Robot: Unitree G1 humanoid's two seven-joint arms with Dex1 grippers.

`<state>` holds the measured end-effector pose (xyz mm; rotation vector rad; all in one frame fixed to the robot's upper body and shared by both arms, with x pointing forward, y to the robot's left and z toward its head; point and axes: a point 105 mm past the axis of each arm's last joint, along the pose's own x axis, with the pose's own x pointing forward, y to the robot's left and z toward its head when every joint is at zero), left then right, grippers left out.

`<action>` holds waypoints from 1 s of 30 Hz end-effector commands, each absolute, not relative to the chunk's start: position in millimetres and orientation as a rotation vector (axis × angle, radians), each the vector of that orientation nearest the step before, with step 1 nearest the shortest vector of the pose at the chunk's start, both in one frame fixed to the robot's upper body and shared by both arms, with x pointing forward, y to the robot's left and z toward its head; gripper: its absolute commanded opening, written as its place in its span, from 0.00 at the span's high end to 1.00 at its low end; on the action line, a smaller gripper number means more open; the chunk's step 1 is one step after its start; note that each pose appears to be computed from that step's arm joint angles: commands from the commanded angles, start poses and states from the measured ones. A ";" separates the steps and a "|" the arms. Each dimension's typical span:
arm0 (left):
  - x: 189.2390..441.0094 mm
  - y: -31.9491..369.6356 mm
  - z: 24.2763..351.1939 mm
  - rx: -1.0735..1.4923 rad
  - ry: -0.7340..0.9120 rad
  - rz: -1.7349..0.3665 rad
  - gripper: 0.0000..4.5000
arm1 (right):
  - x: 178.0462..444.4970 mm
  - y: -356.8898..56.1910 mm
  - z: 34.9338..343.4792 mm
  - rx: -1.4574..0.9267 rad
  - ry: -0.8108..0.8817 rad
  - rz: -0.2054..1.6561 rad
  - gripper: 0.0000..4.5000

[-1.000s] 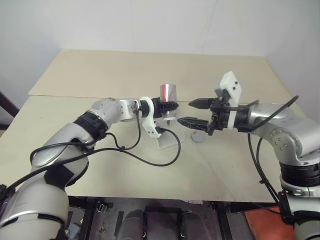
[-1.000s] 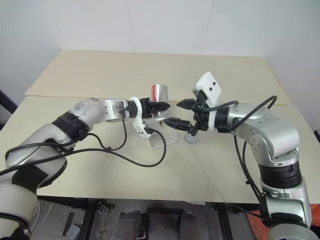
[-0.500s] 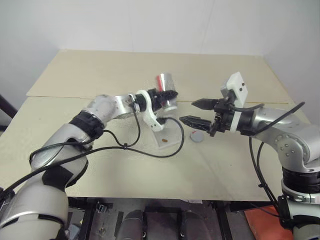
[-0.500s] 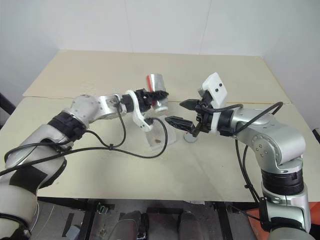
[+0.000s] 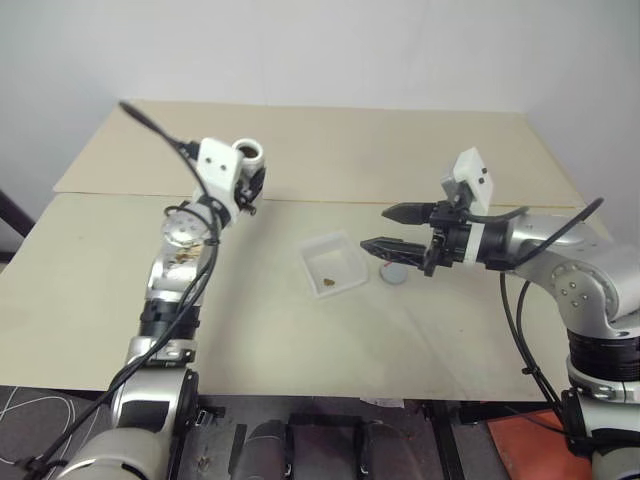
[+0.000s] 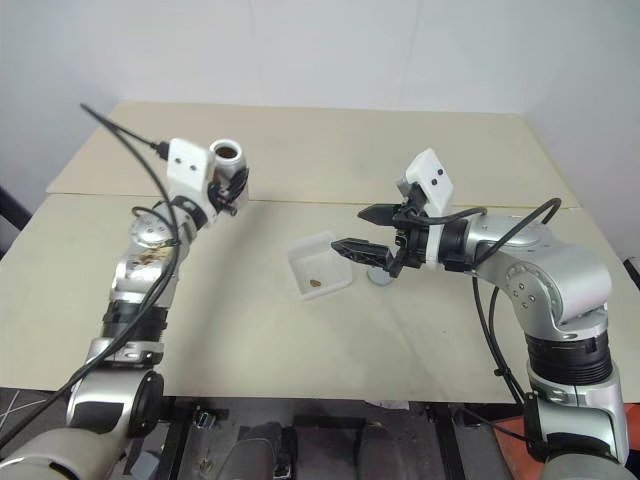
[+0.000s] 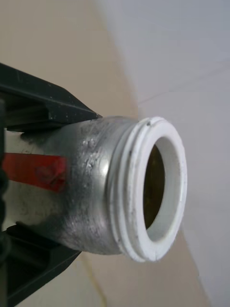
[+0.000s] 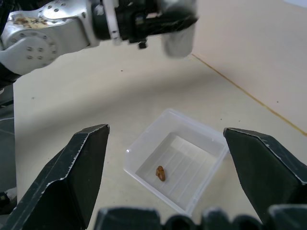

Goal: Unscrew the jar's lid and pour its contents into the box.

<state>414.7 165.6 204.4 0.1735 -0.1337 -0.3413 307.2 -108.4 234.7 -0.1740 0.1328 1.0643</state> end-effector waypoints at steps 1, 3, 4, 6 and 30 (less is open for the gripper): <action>399.4 162.5 204.9 0.058 -0.148 -0.404 0.57 | 303.3 -104.9 246.7 -0.203 0.076 1.088 0.01; 392.1 159.8 192.9 0.050 -0.144 -0.429 0.57 | 303.0 -104.2 246.1 -0.202 0.080 1.091 0.01; 389.2 158.9 185.8 0.040 -0.139 -0.434 0.57 | 302.4 -104.0 245.5 -0.202 0.083 1.093 0.01; 385.2 157.4 175.4 0.029 -0.143 -0.431 0.57 | 301.4 -103.9 244.3 -0.205 0.089 1.096 0.01; 305.7 210.6 166.7 0.192 -0.028 -0.590 0.00 | 285.0 -95.8 224.4 -0.225 0.167 1.176 0.00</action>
